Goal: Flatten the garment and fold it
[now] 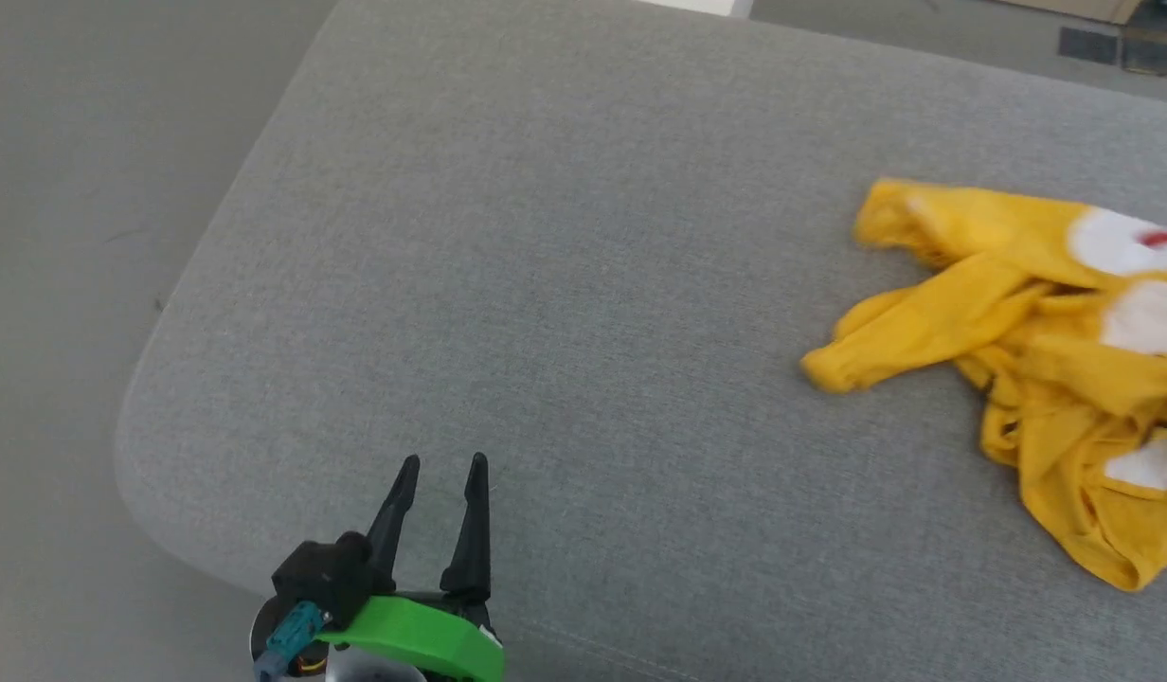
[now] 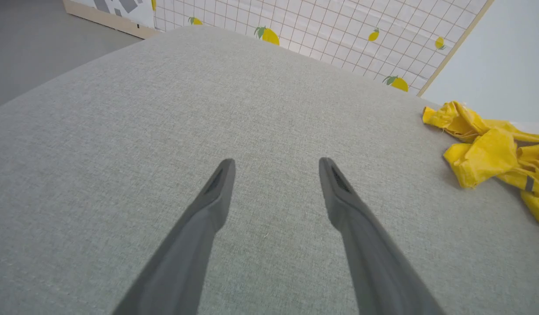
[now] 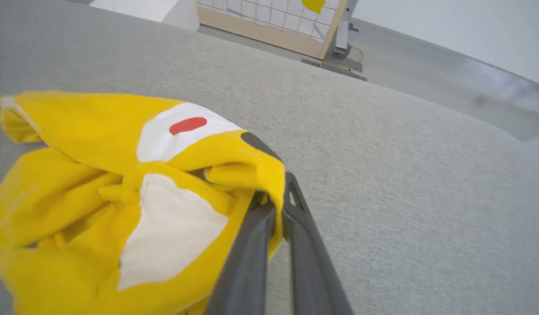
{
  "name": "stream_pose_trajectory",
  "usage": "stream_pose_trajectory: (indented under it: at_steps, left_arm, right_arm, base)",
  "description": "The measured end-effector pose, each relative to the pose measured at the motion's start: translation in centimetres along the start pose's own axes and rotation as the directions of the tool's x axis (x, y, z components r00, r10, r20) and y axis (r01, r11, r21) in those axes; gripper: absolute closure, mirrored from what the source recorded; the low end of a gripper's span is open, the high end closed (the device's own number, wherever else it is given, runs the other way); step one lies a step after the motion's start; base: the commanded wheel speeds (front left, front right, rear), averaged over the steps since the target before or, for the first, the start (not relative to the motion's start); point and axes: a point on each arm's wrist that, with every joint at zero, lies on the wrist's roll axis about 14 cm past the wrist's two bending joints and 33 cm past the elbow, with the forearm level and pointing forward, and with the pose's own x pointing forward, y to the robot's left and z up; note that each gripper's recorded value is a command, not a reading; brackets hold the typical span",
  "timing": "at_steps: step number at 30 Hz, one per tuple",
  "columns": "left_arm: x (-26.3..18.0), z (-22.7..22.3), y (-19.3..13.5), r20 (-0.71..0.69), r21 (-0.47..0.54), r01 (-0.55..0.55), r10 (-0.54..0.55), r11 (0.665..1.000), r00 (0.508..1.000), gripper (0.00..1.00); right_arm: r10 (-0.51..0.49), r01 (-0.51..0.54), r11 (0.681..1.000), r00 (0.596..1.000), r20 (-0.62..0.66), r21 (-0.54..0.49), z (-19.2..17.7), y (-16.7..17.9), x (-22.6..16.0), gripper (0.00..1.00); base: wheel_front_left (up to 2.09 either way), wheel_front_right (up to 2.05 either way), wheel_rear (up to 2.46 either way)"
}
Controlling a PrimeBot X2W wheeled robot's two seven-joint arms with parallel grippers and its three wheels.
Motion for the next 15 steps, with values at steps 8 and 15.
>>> stream_pose_trajectory:
  at_steps: [8,15]
  left_arm:
    - [-0.2,-0.5,0.8,-0.017,0.007,-0.027,0.027,1.0,1.0,0.0]
    - [0.1,0.1,-0.3,0.003,0.026,0.022,-0.022,0.999,1.0,0.0]
  right_arm:
    - [-0.155,0.159,0.987,0.969,-0.194,0.008,-9.9,-3.2,-0.5,0.0]
    - [-0.073,0.072,0.99,0.997,0.002,0.118,-6.3,0.5,-1.3,0.0]
  base:
    - [0.0,0.0,0.0]
    - [0.0,0.0,0.0]
